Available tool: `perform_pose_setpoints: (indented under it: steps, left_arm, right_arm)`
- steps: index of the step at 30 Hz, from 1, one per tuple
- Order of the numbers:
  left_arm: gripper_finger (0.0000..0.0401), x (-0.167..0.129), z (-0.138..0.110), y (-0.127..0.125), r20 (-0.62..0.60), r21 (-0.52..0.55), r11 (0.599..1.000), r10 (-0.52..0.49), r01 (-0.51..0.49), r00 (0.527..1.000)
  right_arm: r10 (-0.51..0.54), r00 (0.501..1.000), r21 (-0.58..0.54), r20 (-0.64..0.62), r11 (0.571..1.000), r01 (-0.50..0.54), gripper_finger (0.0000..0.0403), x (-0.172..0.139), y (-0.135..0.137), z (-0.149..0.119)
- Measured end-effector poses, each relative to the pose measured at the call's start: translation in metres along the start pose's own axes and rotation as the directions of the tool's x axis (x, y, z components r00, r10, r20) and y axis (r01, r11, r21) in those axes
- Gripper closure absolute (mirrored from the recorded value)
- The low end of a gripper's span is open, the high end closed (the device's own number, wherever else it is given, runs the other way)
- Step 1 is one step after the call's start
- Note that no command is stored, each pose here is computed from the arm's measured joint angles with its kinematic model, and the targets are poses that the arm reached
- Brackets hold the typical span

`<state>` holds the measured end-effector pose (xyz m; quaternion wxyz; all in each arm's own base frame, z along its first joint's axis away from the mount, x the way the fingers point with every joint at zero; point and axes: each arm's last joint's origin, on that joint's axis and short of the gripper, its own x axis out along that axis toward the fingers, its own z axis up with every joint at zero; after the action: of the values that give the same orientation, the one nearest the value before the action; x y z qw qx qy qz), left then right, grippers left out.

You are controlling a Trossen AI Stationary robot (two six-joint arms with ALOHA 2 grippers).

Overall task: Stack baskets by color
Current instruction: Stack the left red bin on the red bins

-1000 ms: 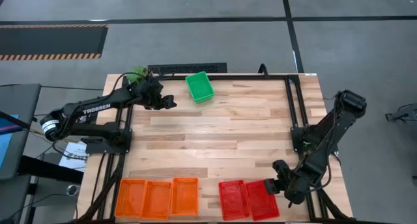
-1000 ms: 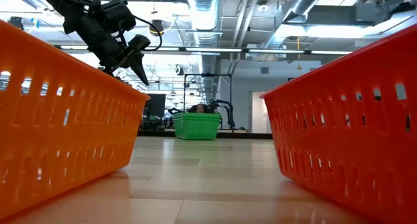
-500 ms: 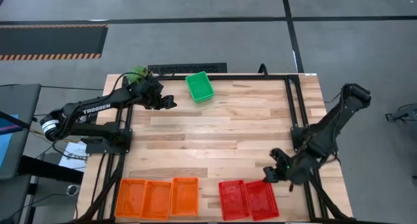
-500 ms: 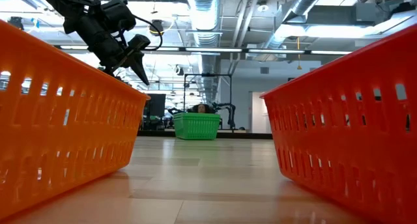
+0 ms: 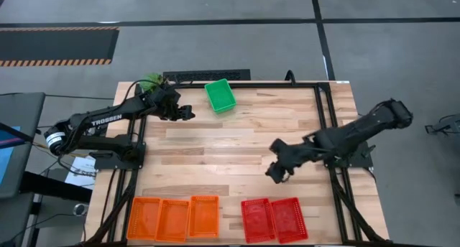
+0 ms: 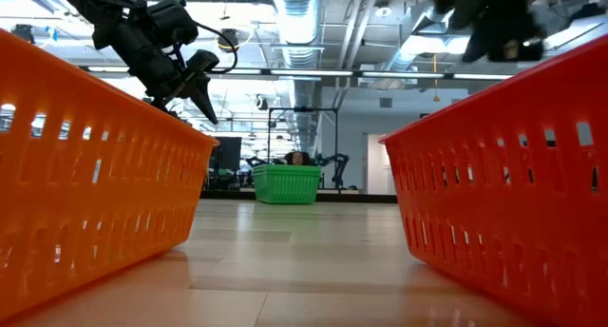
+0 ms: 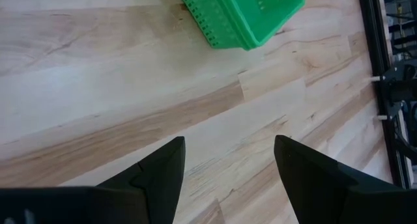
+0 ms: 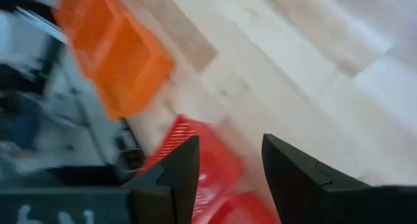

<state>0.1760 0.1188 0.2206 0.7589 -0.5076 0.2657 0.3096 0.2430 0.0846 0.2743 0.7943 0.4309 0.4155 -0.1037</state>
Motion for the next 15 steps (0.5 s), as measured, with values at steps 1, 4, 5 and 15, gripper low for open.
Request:
perform_pose_setpoints:
  steps: [1, 4, 5, 15]
  left_arm:
    - [0.0177, 0.0, 0.0, 0.0, -0.001, 0.0, 1.0, -0.001, 0.001, 1.0]
    - [0.0177, 0.0, 0.0, 0.0, -0.002, 0.0, 1.0, -0.001, 0.001, 1.0]
    - [0.0177, 0.0, 0.0, 0.0, -0.002, 0.0, 1.0, -0.001, 0.001, 1.0]
    - [0.0177, 0.0, -0.001, 0.0, -0.011, 0.006, 1.0, 0.0, 0.0, 1.0]
  right_arm:
    - [-0.017, 1.0, -0.034, -0.013, 0.999, 0.017, 0.0218, 0.005, -0.001, 0.004]
    - [-0.027, 0.999, -0.153, -0.042, 0.988, 0.021, 0.0218, 0.018, 0.002, 0.016]
    - [-0.037, 0.997, -0.195, -0.061, 0.98, 0.025, 0.0218, 0.023, 0.001, 0.017]
    - [-0.094, 0.974, -0.477, -0.208, 0.879, -0.017, 0.0218, 0.071, 0.017, 0.008]
